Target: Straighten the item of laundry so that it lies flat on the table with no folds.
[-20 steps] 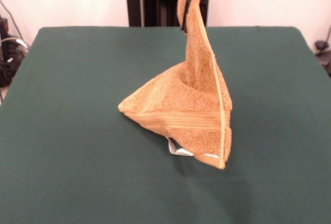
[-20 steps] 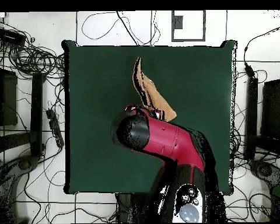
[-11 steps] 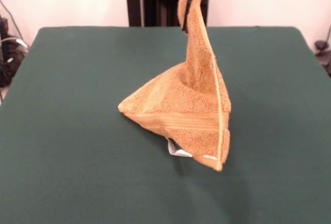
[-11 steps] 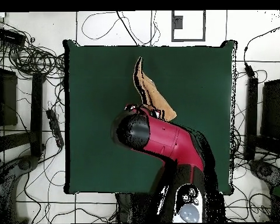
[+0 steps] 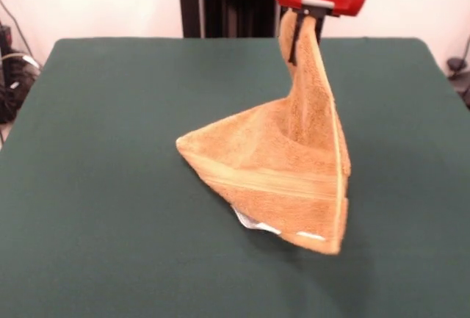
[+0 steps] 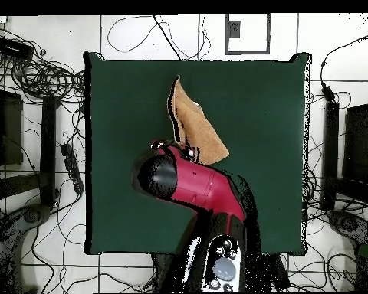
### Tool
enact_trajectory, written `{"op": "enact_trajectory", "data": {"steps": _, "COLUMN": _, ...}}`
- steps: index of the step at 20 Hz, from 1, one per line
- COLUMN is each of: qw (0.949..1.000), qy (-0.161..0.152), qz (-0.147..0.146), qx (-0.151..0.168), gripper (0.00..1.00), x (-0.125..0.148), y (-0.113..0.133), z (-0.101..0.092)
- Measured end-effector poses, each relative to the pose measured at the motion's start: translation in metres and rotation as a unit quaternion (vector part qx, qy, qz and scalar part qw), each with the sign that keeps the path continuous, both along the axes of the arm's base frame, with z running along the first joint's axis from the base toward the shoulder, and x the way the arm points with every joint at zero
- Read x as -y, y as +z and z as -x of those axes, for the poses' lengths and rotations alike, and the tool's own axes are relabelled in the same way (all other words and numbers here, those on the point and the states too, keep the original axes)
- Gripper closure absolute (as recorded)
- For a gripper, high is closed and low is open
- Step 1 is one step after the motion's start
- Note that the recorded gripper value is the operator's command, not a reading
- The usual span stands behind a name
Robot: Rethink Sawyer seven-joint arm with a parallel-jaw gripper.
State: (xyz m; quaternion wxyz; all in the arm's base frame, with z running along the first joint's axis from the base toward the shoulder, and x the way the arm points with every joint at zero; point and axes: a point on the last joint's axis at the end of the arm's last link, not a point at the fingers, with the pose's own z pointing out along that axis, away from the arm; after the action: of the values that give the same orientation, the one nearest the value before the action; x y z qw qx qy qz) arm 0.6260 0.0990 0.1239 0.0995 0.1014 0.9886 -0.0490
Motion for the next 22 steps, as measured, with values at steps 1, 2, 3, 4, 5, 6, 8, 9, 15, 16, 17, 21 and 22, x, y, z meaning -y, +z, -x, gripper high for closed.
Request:
{"op": "enact_trajectory", "data": {"steps": 1, "qw": 1.0000, "qy": -0.004, "qz": -0.002, "qx": -0.004, "gripper": 1.00, "x": -0.001, "y": -0.003, "z": 0.003}}
{"op": "enact_trajectory", "data": {"steps": 2, "qw": 0.9999, "qy": -0.009, "qz": -0.003, "qx": -0.006, "gripper": 1.00, "x": -0.001, "y": -0.005, "z": 0.005}}
{"op": "enact_trajectory", "data": {"steps": 3, "qw": 0.9999, "qy": -0.013, "qz": -0.005, "qx": -0.008, "gripper": 1.00, "x": -0.002, "y": -0.007, "z": 0.007}}
{"op": "enact_trajectory", "data": {"steps": 4, "qw": 0.9997, "qy": -0.021, "qz": -0.006, "qx": -0.010, "gripper": 1.00, "x": -0.001, "y": -0.010, "z": 0.010}}
{"op": "enact_trajectory", "data": {"steps": 5, "qw": 0.9996, "qy": -0.025, "qz": -0.007, "qx": -0.011, "gripper": 1.00, "x": -0.001, "y": -0.011, "z": 0.011}}
{"op": "enact_trajectory", "data": {"steps": 6, "qw": 0.9994, "qy": -0.030, "qz": -0.008, "qx": -0.012, "gripper": 1.00, "x": -0.001, "y": -0.014, "z": 0.014}}
{"op": "enact_trajectory", "data": {"steps": 8, "qw": 0.9987, "qy": -0.047, "qz": -0.011, "qx": -0.015, "gripper": 1.00, "x": -0.003, "y": -0.021, "z": 0.023}}
{"op": "enact_trajectory", "data": {"steps": 9, "qw": 0.9986, "qy": -0.049, "qz": -0.011, "qx": -0.015, "gripper": 1.00, "x": -0.004, "y": -0.022, "z": 0.024}}
{"op": "enact_trajectory", "data": {"steps": 15, "qw": 0.9970, "qy": -0.073, "qz": -0.019, "qx": -0.021, "gripper": 1.00, "x": -0.024, "y": -0.028, "z": 0.044}}
{"op": "enact_trajectory", "data": {"steps": 16, "qw": 0.9962, "qy": -0.081, "qz": -0.022, "qx": -0.022, "gripper": 1.00, "x": -0.033, "y": -0.030, "z": 0.050}}
{"op": "enact_trajectory", "data": {"steps": 17, "qw": 0.9958, "qy": -0.085, "qz": -0.024, "qx": -0.023, "gripper": 1.00, "x": -0.038, "y": -0.030, "z": 0.052}}
{"op": "enact_trajectory", "data": {"steps": 21, "qw": 0.9938, "qy": -0.103, "qz": -0.036, "qx": -0.023, "gripper": 1.00, "x": -0.069, "y": -0.030, "z": 0.060}}
{"op": "enact_trajectory", "data": {"steps": 22, "qw": 0.9931, "qy": -0.108, "qz": -0.039, "qx": -0.022, "gripper": 1.00, "x": -0.080, "y": -0.030, "z": 0.062}}
